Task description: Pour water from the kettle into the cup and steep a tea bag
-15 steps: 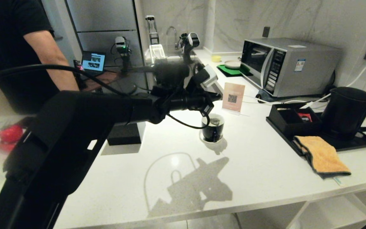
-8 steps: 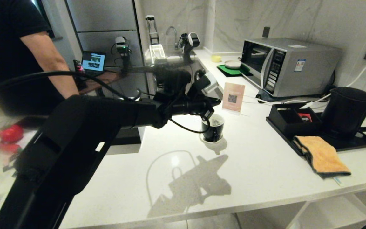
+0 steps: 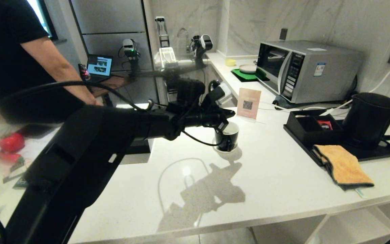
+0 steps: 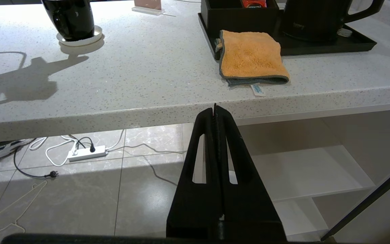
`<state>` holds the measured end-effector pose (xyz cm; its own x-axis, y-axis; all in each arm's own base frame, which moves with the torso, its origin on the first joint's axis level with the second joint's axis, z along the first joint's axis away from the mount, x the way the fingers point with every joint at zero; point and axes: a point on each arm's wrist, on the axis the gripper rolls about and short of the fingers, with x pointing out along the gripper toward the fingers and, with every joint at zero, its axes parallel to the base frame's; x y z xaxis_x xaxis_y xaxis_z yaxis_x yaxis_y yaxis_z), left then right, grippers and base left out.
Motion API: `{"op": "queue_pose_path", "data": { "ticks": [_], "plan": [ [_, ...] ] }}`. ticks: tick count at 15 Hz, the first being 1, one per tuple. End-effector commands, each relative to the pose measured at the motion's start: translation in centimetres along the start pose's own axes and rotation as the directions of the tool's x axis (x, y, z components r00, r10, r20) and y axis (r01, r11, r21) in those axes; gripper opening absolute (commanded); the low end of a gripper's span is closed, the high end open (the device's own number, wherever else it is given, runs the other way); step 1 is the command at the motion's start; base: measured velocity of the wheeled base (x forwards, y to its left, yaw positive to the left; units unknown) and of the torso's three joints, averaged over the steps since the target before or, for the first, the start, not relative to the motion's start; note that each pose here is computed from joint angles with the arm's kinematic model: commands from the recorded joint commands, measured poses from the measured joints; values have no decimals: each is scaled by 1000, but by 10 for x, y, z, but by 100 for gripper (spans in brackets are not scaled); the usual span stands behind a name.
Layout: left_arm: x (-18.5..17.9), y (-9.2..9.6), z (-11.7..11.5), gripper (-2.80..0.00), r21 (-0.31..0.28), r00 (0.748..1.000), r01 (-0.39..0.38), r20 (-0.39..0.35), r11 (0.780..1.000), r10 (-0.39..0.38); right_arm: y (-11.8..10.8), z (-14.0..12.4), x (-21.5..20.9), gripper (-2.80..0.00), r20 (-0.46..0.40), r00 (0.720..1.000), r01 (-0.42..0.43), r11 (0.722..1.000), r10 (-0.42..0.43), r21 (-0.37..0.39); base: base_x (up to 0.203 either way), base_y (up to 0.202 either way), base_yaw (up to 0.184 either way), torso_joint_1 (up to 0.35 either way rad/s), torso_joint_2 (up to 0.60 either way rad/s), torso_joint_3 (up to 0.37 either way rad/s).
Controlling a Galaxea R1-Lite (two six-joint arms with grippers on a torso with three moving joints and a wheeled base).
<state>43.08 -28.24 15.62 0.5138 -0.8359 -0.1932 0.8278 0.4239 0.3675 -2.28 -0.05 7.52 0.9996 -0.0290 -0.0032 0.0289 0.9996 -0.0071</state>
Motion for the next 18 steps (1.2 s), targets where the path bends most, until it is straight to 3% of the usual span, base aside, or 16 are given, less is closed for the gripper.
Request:
{"op": "queue_pose_path", "data": {
  "ticks": [1,8,18],
  "plan": [
    [2,-1,-4,-280,0,1000,6,-3,1000,-6,0,0,0,-280,-1,1000,0,1000,0,-1,0,0,0,0,0,0],
    [-6,3,15,-280,18,999,-13,31,1000,12,0,0,0,-280,-1,1000,0,1000,0,-1,0,0,0,0,0,0],
    [-49,26,71,-280,50,987,-102,128,994,95,0,0,0,-280,-1,1000,0,1000,0,-1,0,0,0,0,0,0]
  ]
}}
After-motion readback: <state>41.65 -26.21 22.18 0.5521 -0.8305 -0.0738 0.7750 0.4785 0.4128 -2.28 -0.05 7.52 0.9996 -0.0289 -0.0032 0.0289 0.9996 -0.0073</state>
